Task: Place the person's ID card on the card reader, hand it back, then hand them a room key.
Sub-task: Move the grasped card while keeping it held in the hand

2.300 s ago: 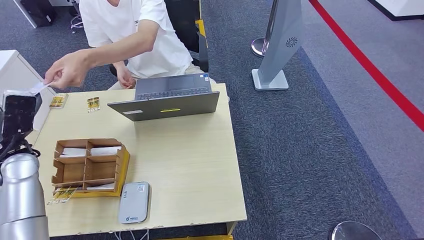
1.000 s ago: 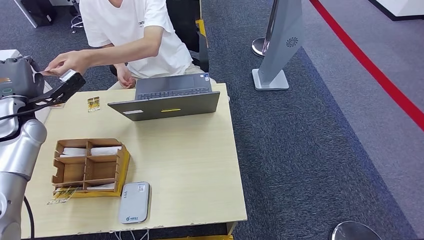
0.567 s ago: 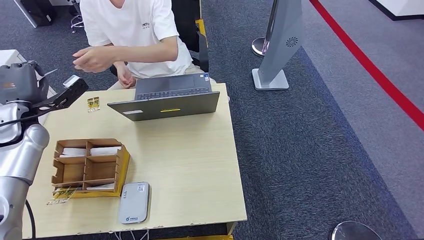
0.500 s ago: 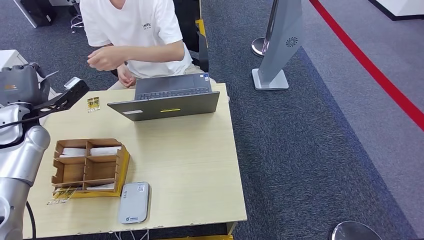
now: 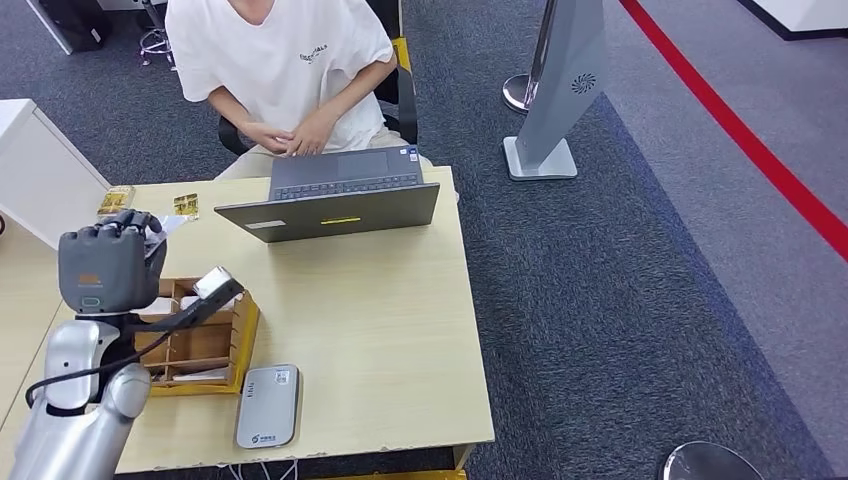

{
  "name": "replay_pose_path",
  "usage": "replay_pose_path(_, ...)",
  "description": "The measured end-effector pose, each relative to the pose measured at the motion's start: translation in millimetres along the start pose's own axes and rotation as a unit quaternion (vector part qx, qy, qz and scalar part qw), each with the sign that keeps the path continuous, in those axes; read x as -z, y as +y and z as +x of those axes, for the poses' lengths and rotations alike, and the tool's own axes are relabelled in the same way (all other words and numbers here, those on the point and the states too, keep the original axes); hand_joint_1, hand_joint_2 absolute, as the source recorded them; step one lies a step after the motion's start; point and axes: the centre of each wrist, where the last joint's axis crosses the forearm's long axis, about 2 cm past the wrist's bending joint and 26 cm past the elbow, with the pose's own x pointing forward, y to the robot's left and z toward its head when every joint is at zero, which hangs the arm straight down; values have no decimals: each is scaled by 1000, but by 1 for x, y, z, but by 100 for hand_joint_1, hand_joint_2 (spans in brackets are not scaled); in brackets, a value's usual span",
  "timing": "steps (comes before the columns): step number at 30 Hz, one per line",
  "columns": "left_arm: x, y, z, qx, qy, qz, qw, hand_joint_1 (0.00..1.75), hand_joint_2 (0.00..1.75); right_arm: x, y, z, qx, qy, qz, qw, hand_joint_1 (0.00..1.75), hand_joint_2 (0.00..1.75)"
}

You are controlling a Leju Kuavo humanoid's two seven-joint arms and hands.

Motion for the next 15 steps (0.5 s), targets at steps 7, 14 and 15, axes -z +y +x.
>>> replay_pose_path(7, -82, 5, 47, -51, -55, 3, 997, 175, 175, -3, 8, 0, 15, 3, 5, 1000, 0, 175)
replay_pose_path(14, -132, 13, 65, -85, -45, -2, 995, 175, 175, -5, 14, 0, 24, 9, 6, 1000, 0, 175)
replay_pose_path(15, -136, 14, 66, -88, -42, -5, 995, 175, 175, -5, 15, 0, 25, 9, 7, 1000, 0, 175)
